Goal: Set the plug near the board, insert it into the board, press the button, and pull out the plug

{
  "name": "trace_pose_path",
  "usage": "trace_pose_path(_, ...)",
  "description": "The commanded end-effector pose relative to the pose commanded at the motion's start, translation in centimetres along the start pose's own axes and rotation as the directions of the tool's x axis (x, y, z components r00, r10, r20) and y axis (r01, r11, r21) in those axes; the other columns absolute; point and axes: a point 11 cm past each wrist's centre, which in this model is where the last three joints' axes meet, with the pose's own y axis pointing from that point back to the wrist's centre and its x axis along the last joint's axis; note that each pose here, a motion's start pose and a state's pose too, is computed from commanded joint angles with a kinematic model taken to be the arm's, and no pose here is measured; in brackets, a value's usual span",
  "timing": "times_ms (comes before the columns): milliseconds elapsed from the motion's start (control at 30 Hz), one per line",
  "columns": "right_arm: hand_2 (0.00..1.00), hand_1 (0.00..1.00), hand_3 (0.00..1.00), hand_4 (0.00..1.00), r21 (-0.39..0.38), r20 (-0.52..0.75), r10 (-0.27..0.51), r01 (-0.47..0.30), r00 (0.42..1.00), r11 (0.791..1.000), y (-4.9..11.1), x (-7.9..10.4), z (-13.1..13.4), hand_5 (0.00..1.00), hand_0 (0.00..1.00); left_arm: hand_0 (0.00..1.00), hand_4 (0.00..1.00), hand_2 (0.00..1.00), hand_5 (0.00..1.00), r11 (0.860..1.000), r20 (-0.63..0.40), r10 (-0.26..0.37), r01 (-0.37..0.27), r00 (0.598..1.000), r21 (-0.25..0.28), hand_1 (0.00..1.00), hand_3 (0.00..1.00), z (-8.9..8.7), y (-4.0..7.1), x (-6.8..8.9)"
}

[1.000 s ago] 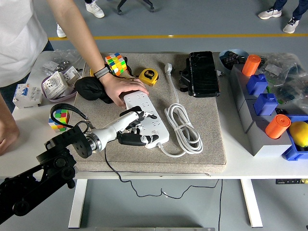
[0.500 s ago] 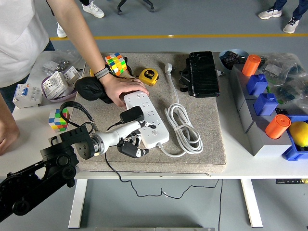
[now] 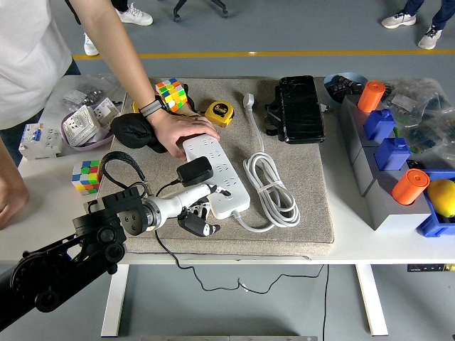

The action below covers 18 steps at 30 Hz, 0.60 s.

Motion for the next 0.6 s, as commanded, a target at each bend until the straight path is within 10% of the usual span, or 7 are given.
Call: trace_pose_path(600, 0.577, 0.648, 0.491, 0.775, 0.002, 0.006, 0.000, 0.000, 1.000, 1.000, 0.01, -0.05, -0.01, 0.495, 0.594, 0.062, 0.758, 0.192, 0.002, 0.999, 0.009, -0.019, 0.019, 1.000, 0.035, 0.129, 0.885, -0.58, -0.46, -0.22)
